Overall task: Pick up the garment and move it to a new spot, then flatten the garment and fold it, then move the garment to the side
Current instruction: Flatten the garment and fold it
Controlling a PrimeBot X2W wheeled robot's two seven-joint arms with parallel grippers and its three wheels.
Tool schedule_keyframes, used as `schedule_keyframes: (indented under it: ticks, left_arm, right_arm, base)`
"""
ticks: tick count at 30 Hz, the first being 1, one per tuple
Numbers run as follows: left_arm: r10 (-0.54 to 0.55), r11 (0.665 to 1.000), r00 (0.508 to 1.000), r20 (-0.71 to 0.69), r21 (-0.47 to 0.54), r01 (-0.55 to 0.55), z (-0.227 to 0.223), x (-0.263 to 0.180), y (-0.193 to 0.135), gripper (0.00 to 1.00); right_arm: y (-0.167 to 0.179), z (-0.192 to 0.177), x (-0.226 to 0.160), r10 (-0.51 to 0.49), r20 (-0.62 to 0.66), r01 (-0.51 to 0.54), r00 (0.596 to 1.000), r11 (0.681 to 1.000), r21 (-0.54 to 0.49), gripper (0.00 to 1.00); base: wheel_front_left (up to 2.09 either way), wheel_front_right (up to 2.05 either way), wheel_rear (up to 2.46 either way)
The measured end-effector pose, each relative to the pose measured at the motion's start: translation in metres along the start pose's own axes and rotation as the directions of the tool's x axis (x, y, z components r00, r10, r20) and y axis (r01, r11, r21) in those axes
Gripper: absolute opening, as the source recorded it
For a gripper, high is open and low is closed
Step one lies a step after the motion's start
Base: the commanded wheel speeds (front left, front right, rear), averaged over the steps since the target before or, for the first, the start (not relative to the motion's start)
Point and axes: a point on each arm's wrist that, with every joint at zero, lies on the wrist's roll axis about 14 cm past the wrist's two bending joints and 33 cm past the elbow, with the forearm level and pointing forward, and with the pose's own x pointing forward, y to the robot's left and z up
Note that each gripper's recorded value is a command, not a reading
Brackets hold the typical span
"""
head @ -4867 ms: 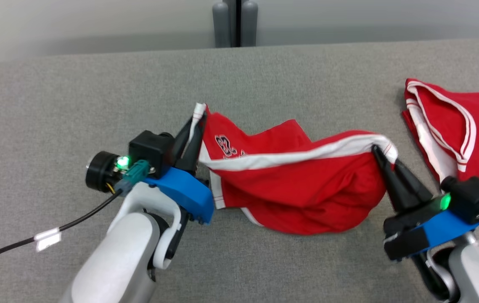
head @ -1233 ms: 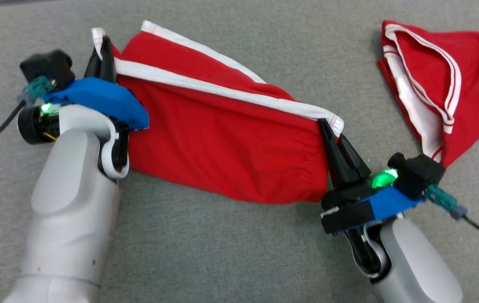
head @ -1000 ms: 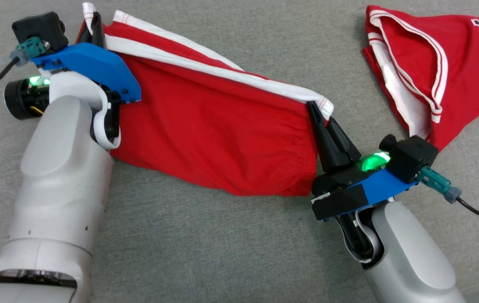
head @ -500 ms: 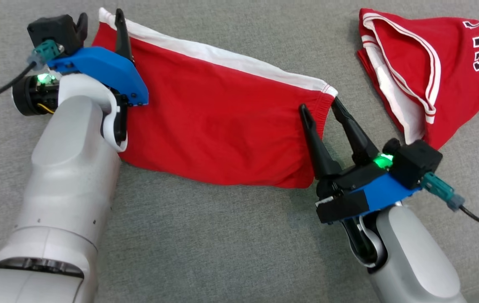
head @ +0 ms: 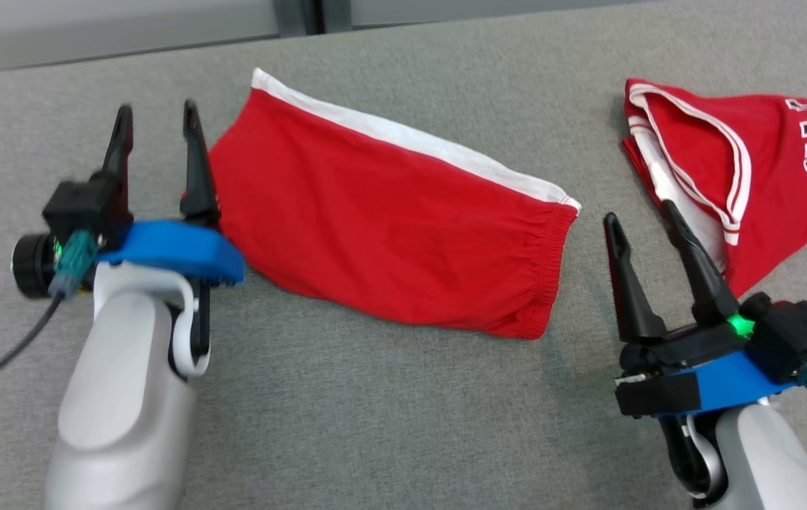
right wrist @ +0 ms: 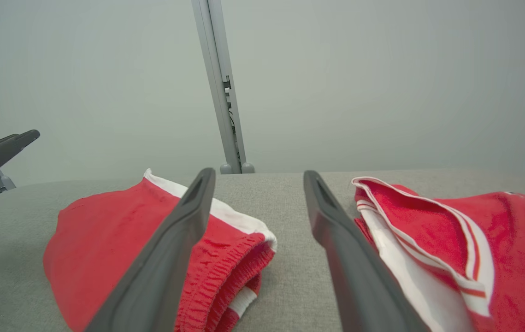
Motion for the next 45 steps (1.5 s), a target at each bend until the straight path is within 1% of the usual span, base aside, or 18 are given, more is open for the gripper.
schedule_keyframes:
  ticks: [6,9,10,11,13,20,25,33,37,38,42,45]
  left_arm:
    - [0.075,0.996,0.997,0.035,0.049,-0.076,0.011,-0.055,0.023,1.00]
    - [0.106,0.992,0.994,0.027,0.060,-0.107,0.009,-0.079,0.034,1.00]
    - [0.106,0.992,0.994,0.027,0.060,-0.107,0.009,-0.079,0.034,1.00]
    - [0.117,0.990,0.993,0.008,0.078,-0.118,0.004,-0.095,0.037,1.00]
    - [0.121,0.989,0.993,0.000,0.088,-0.121,0.003,-0.109,0.039,1.00]
    - [0.120,0.987,0.992,-0.025,0.109,-0.117,0.005,-0.133,0.039,1.00]
    - [0.120,0.987,0.992,-0.028,0.109,-0.117,0.010,-0.141,0.040,1.00]
    - [0.126,0.987,0.992,-0.029,0.104,-0.122,0.012,-0.145,0.041,1.00]
    - [0.099,0.990,0.994,-0.041,0.106,-0.094,0.011,-0.137,0.038,1.00]
    - [0.058,0.993,0.997,-0.043,0.106,-0.053,0.013,-0.123,0.031,1.00]
    - [-0.051,0.993,0.996,-0.068,0.102,0.058,0.013,-0.083,0.011,1.00]
    - [-0.120,0.987,0.985,-0.127,0.089,0.131,0.003,-0.053,-0.002,1.00]
  right_arm:
    - [-0.011,0.008,-0.014,-0.039,0.004,0.039,0.999,0.999,-0.019,1.00]
    - [-0.014,0.009,-0.022,-0.052,-0.008,0.051,0.999,0.998,-0.025,1.00]
    - [-0.014,0.009,-0.022,-0.052,-0.008,0.051,0.999,0.998,-0.025,1.00]
    - [-0.015,0.010,-0.026,-0.056,-0.017,0.056,0.998,0.998,-0.028,1.00]
    - [-0.015,0.012,-0.031,-0.060,-0.024,0.059,0.998,0.998,-0.033,1.00]
    - [-0.012,0.017,-0.041,-0.058,-0.036,0.057,0.998,0.998,-0.030,1.00]
    - [-0.008,0.019,-0.044,-0.052,-0.041,0.051,0.998,0.998,-0.027,1.00]
    - [-0.006,0.020,-0.043,-0.047,-0.043,0.046,0.998,0.999,-0.025,1.00]
    - [-0.008,0.017,-0.041,-0.050,-0.049,0.048,0.998,0.999,-0.025,1.00]
    - [-0.009,0.014,-0.038,-0.051,-0.056,0.050,0.997,0.998,-0.025,1.00]
    - [-0.012,0.006,-0.030,-0.056,-0.069,0.054,0.996,0.998,-0.027,1.00]
    - [-0.013,0.000,-0.023,-0.055,-0.073,0.053,0.996,0.998,-0.028,1.00]
  base:
    - [0.00,0.00,0.00]
    - [0.00,0.00,0.00]
    - [0.00,0.00,0.00]
    - [0.00,0.00,0.00]
    - [0.00,0.00,0.00]
    - [0.00,0.00,0.00]
    - [0.00,0.00,0.00]
    - [0.00,0.00,0.00]
    - [0.00,0.00,0.00]
    - [0.00,0.00,0.00]
    - [0.00,0.00,0.00]
    - [0.00,0.00,0.00]
